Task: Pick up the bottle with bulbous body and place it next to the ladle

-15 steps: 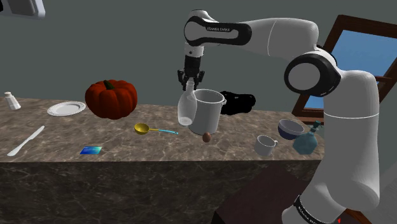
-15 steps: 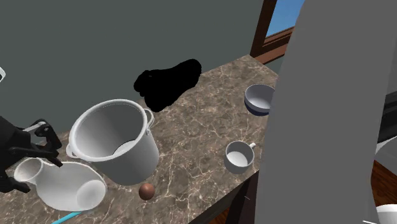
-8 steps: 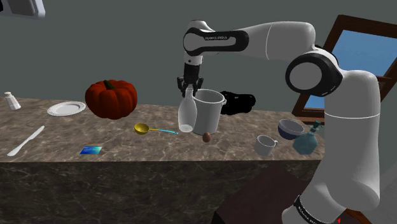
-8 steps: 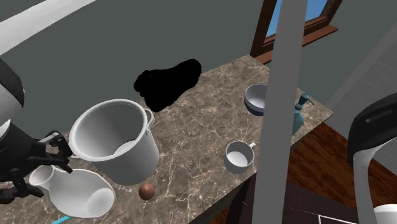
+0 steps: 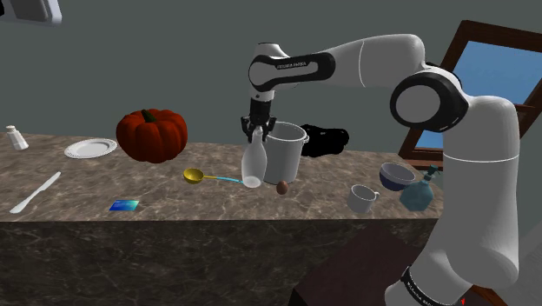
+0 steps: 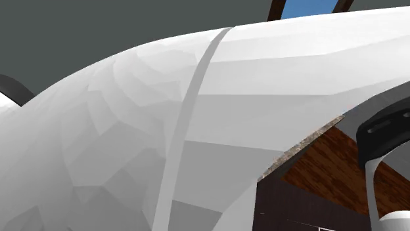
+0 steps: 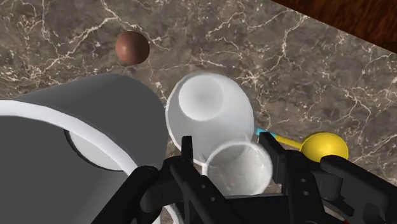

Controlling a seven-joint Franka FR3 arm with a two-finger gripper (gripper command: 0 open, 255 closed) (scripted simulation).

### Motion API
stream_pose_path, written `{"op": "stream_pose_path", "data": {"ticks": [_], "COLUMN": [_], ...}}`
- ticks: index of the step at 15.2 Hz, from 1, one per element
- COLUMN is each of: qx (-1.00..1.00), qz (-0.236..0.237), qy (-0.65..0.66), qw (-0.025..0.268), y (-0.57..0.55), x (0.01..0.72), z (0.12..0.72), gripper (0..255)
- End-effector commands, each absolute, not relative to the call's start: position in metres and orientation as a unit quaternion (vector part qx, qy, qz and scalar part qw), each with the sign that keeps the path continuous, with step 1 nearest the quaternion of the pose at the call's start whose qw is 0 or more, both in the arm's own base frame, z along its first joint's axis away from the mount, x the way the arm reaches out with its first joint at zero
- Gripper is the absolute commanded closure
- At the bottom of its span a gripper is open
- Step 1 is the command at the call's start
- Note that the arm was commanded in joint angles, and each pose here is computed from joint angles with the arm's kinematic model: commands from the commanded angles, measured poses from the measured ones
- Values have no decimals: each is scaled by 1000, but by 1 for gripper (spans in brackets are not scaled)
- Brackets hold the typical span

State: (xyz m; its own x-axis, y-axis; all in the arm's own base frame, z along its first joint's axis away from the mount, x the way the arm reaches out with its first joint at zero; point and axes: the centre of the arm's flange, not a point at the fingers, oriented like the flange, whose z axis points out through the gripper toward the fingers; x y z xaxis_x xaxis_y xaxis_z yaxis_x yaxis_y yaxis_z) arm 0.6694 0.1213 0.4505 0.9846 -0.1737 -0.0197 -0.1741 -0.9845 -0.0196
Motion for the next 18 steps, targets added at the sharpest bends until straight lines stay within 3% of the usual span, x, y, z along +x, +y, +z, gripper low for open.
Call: {"op": "stream_pose_path", "data": {"ticks": [1,9,10,15,18], "qx": [-996,-996,-996,-996,-996], "qz": [8,8,8,8,8], "qy": [87,87,87,87,87], "qw": [11,11,11,11,11], "y": [120,120,120,120,120], "x": [671,671,671,671,671], "z": [440,438,438,438,477], "gripper": [255,255,0,0,0]}}
